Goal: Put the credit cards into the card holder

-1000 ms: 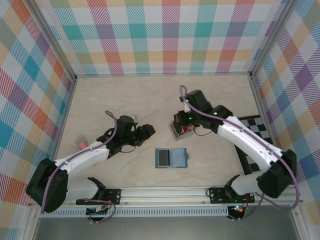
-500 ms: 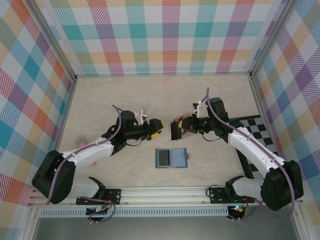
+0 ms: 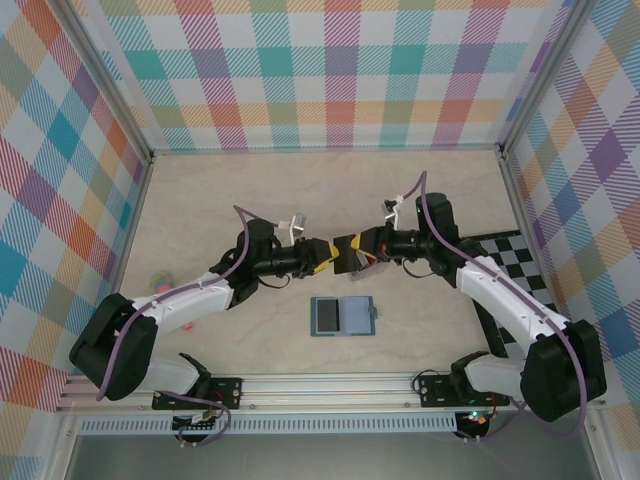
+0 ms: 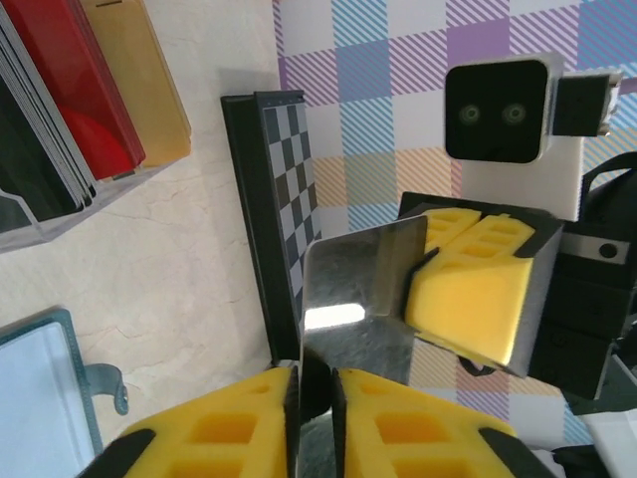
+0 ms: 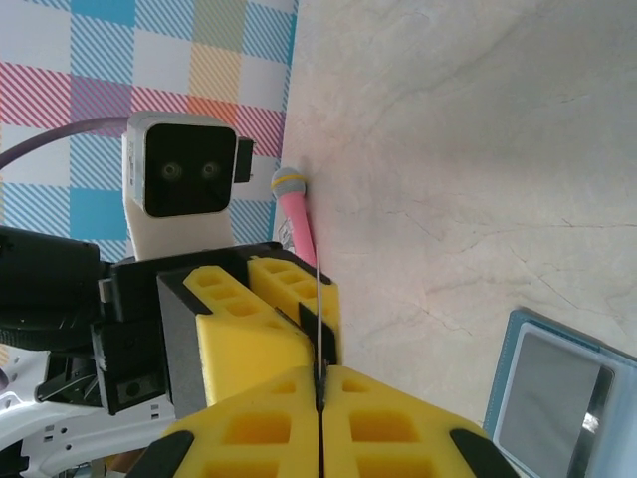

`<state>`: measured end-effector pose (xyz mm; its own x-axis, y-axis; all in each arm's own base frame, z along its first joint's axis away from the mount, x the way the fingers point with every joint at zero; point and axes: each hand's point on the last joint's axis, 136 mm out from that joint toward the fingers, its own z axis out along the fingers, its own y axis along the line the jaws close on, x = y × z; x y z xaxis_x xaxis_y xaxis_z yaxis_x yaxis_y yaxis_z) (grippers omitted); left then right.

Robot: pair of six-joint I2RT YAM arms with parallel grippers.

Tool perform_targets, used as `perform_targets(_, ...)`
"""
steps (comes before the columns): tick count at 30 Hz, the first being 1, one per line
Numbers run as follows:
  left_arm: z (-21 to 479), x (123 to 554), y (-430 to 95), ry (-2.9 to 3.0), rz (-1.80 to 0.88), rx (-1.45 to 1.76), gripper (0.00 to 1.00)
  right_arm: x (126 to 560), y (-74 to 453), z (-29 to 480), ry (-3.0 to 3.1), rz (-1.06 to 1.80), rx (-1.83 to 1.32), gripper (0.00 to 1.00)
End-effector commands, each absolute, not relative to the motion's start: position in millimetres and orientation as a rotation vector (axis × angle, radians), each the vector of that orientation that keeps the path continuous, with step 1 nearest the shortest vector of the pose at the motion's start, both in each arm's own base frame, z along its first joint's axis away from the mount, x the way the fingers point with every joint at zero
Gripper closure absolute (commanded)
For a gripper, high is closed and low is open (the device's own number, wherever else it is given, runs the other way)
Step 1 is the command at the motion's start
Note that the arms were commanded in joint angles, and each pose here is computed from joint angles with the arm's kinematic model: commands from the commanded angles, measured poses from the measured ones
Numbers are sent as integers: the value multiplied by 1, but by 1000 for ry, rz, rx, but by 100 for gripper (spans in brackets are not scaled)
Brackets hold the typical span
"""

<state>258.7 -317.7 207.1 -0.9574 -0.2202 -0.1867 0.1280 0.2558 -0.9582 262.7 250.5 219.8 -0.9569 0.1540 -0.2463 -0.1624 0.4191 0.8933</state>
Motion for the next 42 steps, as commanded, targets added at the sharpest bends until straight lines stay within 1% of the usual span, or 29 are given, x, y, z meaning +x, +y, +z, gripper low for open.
perform_targets(1,225,252,-321,2185,-1805,-12,92,263,249,214,2390,1555,0,93)
perform_targets(4,223,249,-319,2194,-1798,-14,99,262,248,208,2406,1543,8,91)
perform_targets(8,218,247,-315,2207,-1780,-29,100,258,243,197,2455,1496,17,85)
perform_targets(9,215,246,-313,2224,-1761,-40,100,256,240,191,2482,1463,24,81)
perform_targets(10,209,246,-311,2250,-1732,-56,100,253,235,182,2521,1408,42,71)
perform_targets(11,203,246,-307,2276,-1692,-71,100,251,229,173,2561,1343,61,64)
perform_targets(13,183,243,-298,2353,-1585,-106,100,243,213,149,2656,1187,83,57)
perform_targets(14,171,241,-292,2402,-1520,-128,100,239,207,138,2697,1114,86,52)
perform_targets(17,138,233,-279,2504,-1364,-185,100,221,185,101,2853,810,80,39)
perform_targets(19,122,225,-279,2535,-1322,-197,100,208,179,82,2932,665,48,35)
perform_targets(21,108,217,-281,2571,-1278,-189,100,200,177,70,2967,598,32,32)
perform_targets(24,90,207,-285,2623,-1199,-163,100,191,184,57,3002,577,-1,27)
perform_targets(30,69,203,-294,2660,-1142,-152,100,187,194,35,3053,505,-53,27)
perform_targets(34,60,203,-298,2677,-1127,-143,100,191,197,26,3059,483,-52,30)
perform_targets(38,56,203,-303,2680,-1149,-143,100,193,197,20,3061,463,-49,39)
perform_targets(42,54,200,-306,2677,-1180,-136,100,192,195,13,3076,447,-44,53)
